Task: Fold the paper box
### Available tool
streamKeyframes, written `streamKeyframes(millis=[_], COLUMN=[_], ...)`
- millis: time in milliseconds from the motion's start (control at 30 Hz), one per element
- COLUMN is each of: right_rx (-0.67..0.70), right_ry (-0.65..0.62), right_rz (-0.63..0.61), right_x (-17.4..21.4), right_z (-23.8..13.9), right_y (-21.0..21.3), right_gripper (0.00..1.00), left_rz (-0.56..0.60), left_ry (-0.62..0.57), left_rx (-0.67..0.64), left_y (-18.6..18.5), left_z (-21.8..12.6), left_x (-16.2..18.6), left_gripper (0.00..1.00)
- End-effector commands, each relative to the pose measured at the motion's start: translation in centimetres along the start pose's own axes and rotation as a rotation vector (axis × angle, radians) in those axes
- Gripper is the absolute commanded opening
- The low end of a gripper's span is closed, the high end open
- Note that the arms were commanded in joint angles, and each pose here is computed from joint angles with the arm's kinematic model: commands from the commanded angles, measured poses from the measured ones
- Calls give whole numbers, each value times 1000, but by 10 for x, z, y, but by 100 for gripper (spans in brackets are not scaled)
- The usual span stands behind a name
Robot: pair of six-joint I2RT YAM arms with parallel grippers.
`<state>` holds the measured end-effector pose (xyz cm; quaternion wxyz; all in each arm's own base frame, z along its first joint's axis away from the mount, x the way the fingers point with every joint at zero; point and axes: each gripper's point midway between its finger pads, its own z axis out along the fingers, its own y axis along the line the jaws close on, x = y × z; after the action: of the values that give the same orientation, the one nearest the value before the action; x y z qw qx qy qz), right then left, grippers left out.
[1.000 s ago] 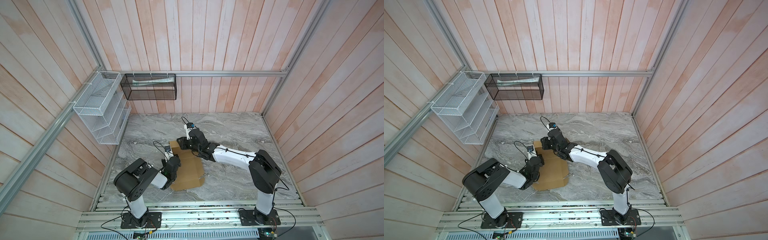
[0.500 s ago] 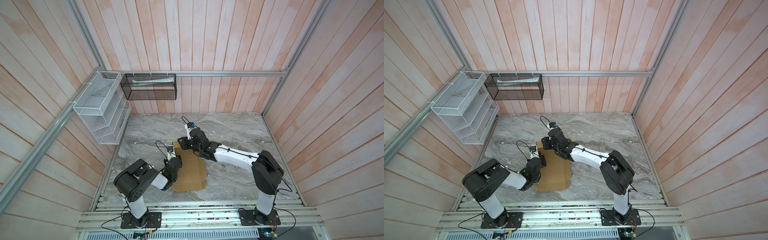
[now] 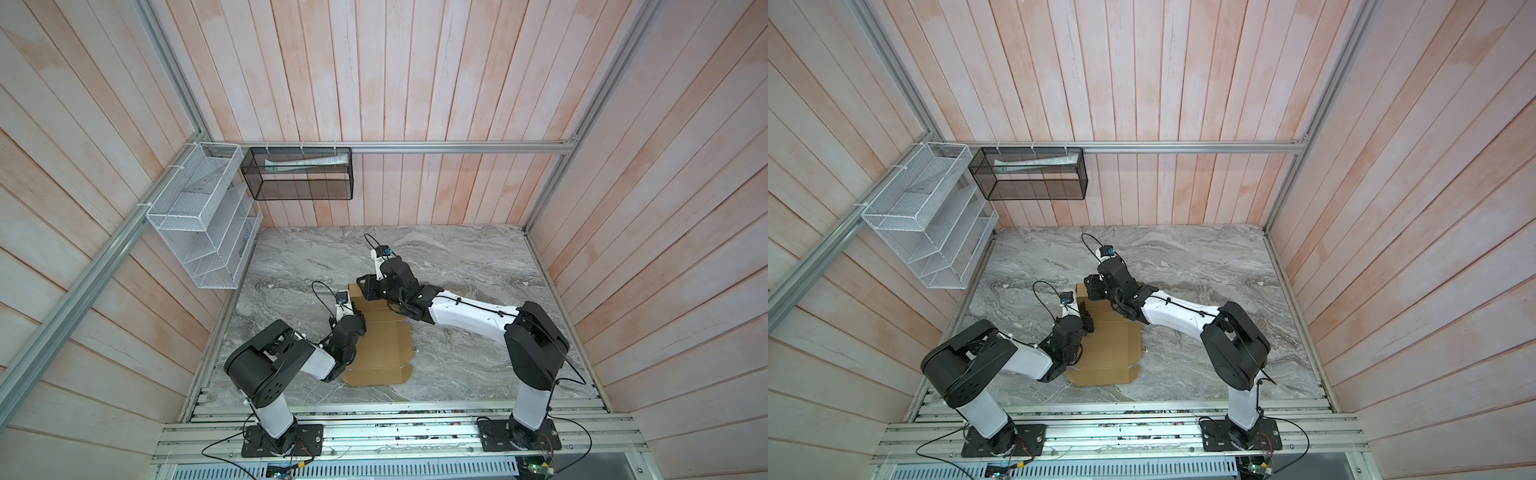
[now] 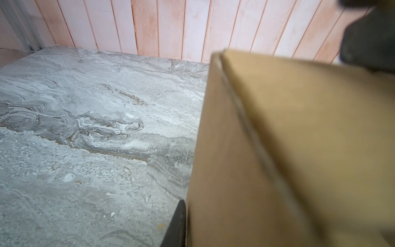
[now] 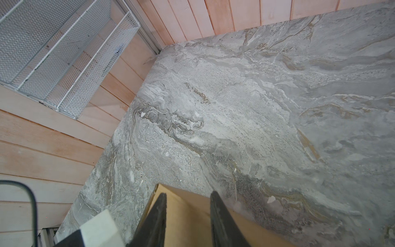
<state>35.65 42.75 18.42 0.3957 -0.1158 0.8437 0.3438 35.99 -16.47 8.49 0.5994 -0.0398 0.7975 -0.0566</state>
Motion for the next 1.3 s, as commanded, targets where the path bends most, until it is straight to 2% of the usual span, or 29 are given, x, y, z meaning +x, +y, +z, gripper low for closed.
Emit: streamKeyframes(millis=[0,367,567,1033,1267], right_rx=[36,41,42,21,47], right_ry=[25,32,30,11,-45], right_rz=[-4,0,-1,-13,-85], right_x=[9,12,11,0,-31], right_z=[-4,-5,-6,-11,-38], right_y=[-10,-13,-12,-4,6], right_gripper=[36,36,36,36,51], left_rz=[-22,1,3,6,1], left_ry=[-35,-87,-105,-94,-81], left_rx=[2,-34,-52,-77,-73], left_y=[1,8,11,16,16], left_z=[-6,-11,-12,-12,-13], left_x=[-11,-27,-32,-28,-25], left_gripper=[21,26,16,0,0])
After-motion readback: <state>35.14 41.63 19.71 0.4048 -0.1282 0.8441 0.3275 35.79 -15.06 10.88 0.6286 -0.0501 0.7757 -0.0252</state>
